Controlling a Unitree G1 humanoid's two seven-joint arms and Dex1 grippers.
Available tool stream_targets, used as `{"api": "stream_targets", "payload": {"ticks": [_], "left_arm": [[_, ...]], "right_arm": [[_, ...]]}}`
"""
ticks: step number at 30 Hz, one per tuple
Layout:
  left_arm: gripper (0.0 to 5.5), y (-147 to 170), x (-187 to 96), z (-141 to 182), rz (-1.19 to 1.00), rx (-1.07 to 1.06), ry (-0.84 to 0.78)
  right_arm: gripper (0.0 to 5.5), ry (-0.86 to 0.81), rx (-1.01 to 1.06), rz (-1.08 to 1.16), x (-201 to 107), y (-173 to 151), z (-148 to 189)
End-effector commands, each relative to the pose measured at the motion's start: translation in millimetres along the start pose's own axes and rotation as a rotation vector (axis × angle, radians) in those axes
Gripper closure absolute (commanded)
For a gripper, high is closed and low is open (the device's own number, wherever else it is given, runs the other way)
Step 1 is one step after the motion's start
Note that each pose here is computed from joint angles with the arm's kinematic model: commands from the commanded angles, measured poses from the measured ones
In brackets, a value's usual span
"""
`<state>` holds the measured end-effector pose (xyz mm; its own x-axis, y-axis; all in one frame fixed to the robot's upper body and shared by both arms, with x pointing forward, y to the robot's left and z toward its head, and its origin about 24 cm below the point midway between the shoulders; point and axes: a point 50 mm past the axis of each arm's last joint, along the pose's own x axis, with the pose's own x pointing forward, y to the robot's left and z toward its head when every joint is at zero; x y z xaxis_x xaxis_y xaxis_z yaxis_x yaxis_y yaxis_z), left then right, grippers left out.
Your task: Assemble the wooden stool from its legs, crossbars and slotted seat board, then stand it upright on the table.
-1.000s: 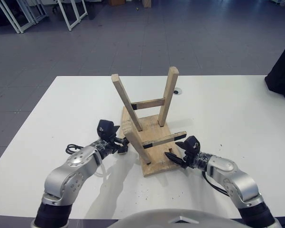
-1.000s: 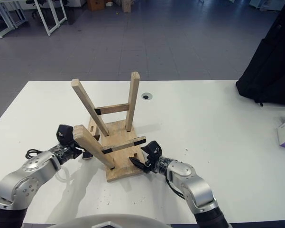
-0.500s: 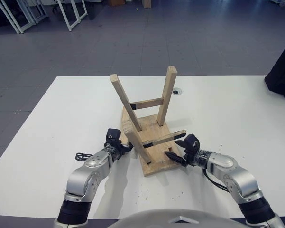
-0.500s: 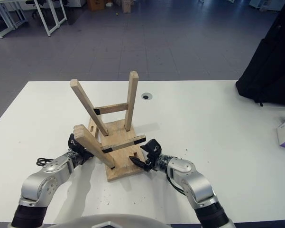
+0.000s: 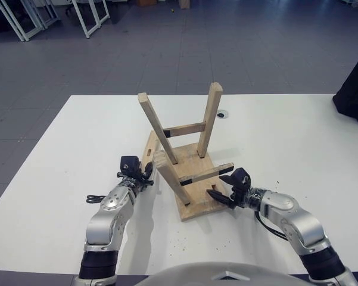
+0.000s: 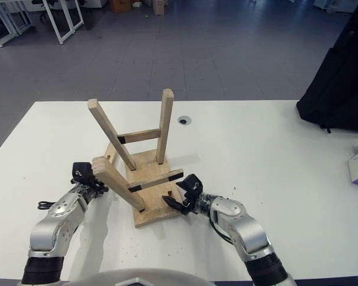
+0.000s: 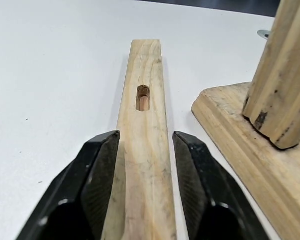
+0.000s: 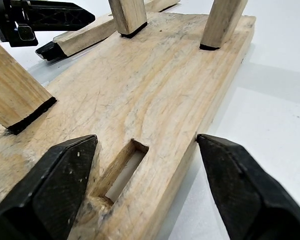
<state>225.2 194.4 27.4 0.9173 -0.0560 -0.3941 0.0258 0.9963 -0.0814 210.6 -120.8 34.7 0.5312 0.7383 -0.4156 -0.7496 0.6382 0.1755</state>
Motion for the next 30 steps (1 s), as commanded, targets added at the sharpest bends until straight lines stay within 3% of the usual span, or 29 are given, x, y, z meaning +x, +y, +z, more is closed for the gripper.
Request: {"api": "stream_targets", "payload": {"ticks": [1,6,13,19,26,30], "left_arm": [[4.21,9.7,2.0,-7.9,0.037,0.017,0.032],[4.49,10.3,2.4,-10.4,0.019,0.052,0.044],[3.43,2.7,0.4,0.9,-0.034,0.062,-0.019],[2.43,5.9,1.8,-2.9,-0.016,0.085,0.010],[2.43,5.6,2.3,-15.3,-0.025,0.092,0.092],[2.99,7.1,1.0,-16.0,-0.027,0.029,0.114]], "right_arm": [[1.82,0.045,0.005,-0.051,-7.9,-9.2,0.9],[1.82,0.039,0.006,-0.050,-8.7,-7.6,4.9],[1.82,0.031,0.006,-0.044,-6.3,-3.7,7.9],[1.82,-0.074,0.051,0.028,-18.0,-3.5,28.5],[1.82,-0.096,0.100,-0.012,-44.0,-29.1,32.2],[1.82,-0.101,0.116,-0.040,-45.1,-34.7,30.8]]}}
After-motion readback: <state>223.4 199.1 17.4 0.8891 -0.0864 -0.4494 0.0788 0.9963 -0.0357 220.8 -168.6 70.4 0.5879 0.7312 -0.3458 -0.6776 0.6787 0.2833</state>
